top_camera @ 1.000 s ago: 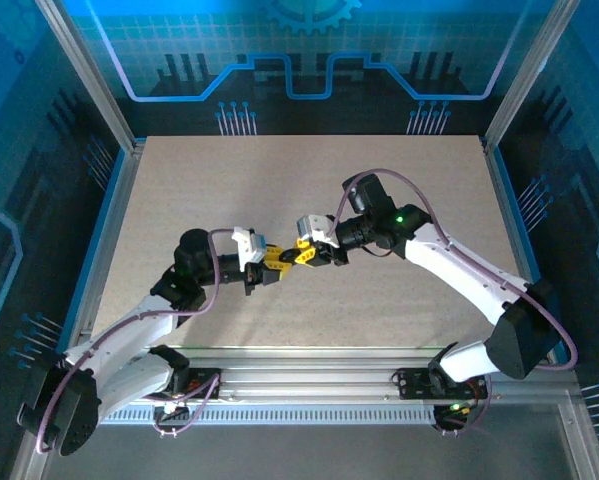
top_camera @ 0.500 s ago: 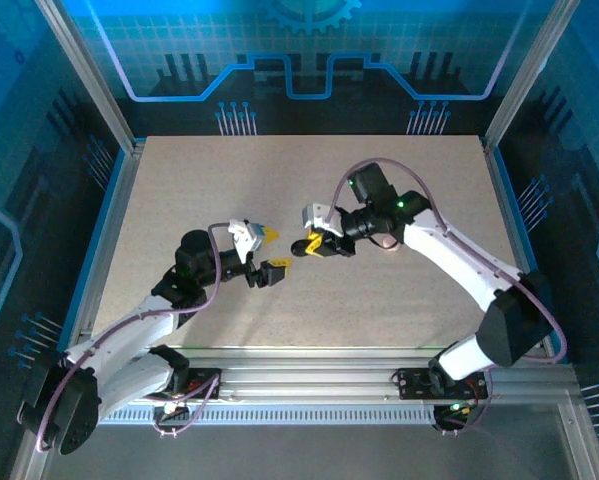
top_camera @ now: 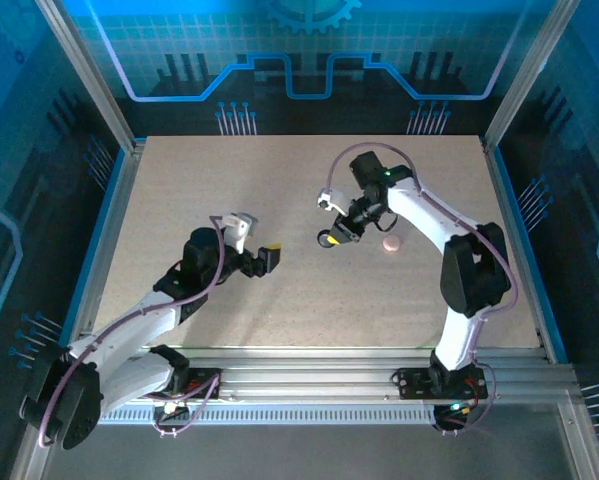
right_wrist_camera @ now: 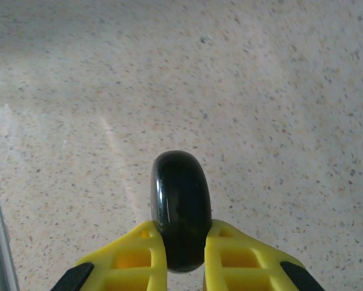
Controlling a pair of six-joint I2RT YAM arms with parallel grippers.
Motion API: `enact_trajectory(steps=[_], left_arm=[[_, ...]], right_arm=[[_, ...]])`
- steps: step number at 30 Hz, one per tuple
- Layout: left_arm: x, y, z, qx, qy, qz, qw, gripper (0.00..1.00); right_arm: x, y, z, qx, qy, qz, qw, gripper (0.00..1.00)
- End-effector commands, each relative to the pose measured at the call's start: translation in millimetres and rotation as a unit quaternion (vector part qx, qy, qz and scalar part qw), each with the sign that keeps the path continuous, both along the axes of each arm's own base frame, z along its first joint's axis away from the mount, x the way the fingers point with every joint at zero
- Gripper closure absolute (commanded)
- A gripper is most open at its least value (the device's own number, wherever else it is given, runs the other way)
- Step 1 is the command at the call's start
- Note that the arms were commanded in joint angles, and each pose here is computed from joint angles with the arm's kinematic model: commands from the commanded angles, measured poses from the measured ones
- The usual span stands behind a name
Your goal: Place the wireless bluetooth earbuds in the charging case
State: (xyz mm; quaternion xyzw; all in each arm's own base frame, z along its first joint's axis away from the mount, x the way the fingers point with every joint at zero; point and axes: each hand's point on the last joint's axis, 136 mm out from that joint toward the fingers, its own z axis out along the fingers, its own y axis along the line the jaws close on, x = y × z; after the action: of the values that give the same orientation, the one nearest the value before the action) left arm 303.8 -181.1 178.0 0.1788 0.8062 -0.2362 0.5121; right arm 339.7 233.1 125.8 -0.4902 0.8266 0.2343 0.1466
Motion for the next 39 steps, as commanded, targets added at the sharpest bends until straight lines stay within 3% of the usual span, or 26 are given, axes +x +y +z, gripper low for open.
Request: enact_trajectory(steps=[1,21,33,39], left_arm=[[5.7,5.1,0.3,0.004,0.019,0.025,1.0,0.12],[2.4,7.8,-24.3,0.024,0.047,0.026,0.998,0.12],[1.4,7.4,-28.8,0.021,0.05,0.026,0.998,0.12],[2.5,7.0,-28.5,0.022,0.05,0.025,0.998,0.12]], right_arm=[[5.6,-15.5,-16.9,-0.041,0.047,-0.04,0.997,0.86],[8.2,-45.3,-72.6,-0.097,0.15,-0.092,0.98,0.86],[18.1,-66.2,-86.9,-0.116,0.153,-0.118,0.974,0.81],[25.0,-70.6,-87.3,-0.112,0.147,-0.135,0.973,0.71]])
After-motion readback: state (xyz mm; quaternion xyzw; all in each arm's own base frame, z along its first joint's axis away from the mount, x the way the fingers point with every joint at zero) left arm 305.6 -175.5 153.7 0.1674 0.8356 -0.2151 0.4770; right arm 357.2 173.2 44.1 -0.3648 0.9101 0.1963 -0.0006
